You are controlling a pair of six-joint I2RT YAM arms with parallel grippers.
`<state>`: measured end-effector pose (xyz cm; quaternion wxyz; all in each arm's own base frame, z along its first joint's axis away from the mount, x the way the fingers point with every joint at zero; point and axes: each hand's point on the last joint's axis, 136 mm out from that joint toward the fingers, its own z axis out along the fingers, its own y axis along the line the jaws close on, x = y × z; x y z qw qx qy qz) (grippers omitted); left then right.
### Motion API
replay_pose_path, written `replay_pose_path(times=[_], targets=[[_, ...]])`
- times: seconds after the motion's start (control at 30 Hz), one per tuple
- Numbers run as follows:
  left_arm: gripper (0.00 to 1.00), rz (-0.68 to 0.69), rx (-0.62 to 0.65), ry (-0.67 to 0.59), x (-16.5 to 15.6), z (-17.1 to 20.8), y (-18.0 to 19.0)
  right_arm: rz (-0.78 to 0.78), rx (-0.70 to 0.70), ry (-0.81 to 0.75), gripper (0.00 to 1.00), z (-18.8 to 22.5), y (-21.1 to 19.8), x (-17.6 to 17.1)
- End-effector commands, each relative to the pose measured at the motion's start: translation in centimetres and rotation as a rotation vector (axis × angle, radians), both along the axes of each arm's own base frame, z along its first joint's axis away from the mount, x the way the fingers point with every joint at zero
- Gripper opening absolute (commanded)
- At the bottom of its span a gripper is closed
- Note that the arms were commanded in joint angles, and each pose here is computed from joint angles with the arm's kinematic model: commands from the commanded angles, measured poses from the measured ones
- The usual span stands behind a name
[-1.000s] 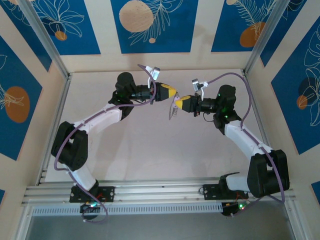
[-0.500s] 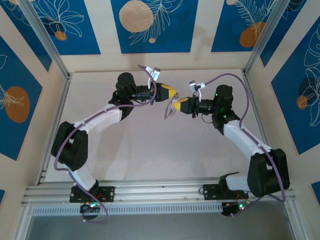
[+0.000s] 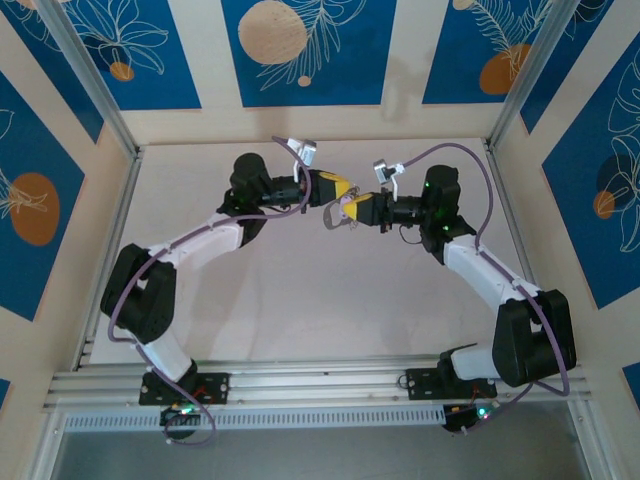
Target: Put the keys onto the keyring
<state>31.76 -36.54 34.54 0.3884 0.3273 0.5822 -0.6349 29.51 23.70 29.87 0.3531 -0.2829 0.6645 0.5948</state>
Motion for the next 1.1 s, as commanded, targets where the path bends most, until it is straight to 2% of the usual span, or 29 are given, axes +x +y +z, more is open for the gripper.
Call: replay_pose_path(times=[0.0,0.27,0.77,1.07], targets=[[0.00,0.014,-0.086,-0.086,-1.4,3.3,0.9,-0.046,-0.006,0.011,0.00,-0.5,-0.5,0.7],[0.00,0.055,-0.167,-0.072,-1.4,4.1,1.6,-0.055,-0.007,0.034,0.00,-1.0,-0.1,1.0],[0.00,0.085,-0.206,-0.072,-1.3,4.2,1.6,0.052,-0.030,0.023,0.00,-0.5,4.0,-0.6],[0.00,0.087,-0.208,-0.062,-1.2,4.0,1.4,-0.033,-0.003,0.068,0.00,-1.4,1.4,1.4]])
